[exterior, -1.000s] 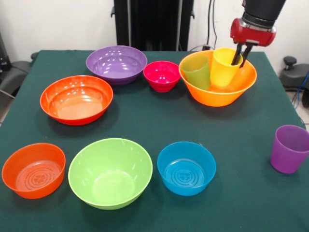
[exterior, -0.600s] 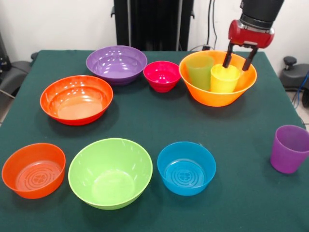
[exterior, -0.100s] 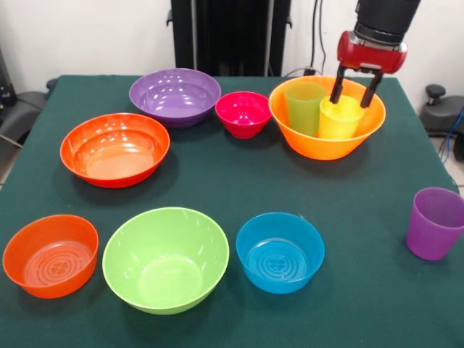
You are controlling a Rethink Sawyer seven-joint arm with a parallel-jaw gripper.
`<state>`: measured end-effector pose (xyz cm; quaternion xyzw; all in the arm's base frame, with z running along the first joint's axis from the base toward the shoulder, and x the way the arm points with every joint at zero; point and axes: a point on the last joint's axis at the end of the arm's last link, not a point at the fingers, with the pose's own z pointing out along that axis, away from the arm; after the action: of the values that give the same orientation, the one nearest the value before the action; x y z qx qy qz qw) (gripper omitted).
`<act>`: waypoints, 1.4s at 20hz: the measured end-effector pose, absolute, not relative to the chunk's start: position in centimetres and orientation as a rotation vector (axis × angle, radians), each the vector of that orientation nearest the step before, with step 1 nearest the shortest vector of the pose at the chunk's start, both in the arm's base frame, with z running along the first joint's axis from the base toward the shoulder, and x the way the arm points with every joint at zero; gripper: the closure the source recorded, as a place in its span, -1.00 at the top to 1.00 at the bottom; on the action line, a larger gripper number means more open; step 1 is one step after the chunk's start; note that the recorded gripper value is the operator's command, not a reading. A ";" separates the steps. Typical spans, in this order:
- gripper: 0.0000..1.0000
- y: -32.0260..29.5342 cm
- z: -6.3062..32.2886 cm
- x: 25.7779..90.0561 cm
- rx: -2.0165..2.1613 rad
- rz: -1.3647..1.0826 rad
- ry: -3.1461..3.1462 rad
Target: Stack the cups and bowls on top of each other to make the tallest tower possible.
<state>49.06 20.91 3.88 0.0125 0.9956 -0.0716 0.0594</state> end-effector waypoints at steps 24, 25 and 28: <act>1.00 20.7 12.9 56.4 0.135 -0.080 2.898; 1.00 20.7 12.8 56.8 0.135 -0.080 2.893; 1.00 20.7 12.6 58.4 0.135 -0.078 2.874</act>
<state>58.44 20.67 12.64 0.0467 0.9899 -0.0270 0.1315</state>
